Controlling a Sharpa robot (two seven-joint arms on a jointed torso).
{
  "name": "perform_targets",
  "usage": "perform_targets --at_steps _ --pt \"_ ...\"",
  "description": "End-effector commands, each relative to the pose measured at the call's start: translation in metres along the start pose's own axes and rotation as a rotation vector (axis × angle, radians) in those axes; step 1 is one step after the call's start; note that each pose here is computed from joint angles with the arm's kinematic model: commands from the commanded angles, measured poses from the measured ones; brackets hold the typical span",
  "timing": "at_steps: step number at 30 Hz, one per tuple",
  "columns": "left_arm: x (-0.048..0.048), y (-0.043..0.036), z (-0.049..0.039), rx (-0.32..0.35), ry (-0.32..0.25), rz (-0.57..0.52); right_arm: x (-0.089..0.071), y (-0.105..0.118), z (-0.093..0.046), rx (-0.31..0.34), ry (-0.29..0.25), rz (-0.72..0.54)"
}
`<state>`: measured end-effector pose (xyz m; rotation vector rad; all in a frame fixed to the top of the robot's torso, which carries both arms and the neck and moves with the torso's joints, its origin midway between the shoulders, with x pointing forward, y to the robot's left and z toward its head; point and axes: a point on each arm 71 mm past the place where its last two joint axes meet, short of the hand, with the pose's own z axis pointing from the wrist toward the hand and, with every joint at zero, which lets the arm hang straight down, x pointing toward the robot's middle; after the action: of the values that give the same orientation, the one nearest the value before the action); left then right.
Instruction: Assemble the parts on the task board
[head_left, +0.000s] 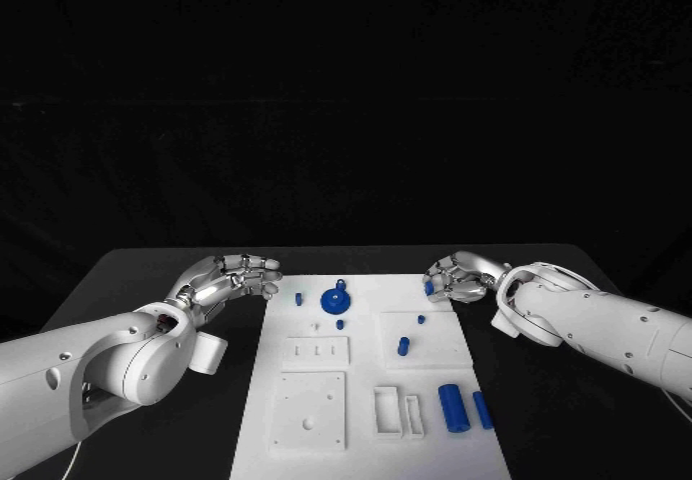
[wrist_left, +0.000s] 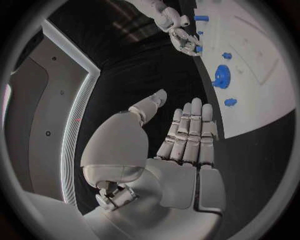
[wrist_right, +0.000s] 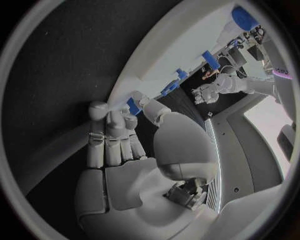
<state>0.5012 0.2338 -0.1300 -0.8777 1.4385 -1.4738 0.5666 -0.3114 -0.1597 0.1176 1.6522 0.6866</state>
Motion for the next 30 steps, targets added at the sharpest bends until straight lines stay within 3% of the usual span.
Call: perform_targets --at_steps 1,22,30 --pt "0.002 -0.0017 0.0005 0.011 0.018 -0.002 0.007 0.0001 -0.0003 -0.006 0.044 -0.011" --pt "0.0016 -0.0015 0.0008 0.01 0.017 -0.001 0.0089 0.0014 -0.0007 -0.015 0.047 -0.04" --pt "0.0019 -0.0015 0.001 0.011 0.019 -0.002 0.0085 0.002 -0.0008 -0.019 0.024 -0.046"
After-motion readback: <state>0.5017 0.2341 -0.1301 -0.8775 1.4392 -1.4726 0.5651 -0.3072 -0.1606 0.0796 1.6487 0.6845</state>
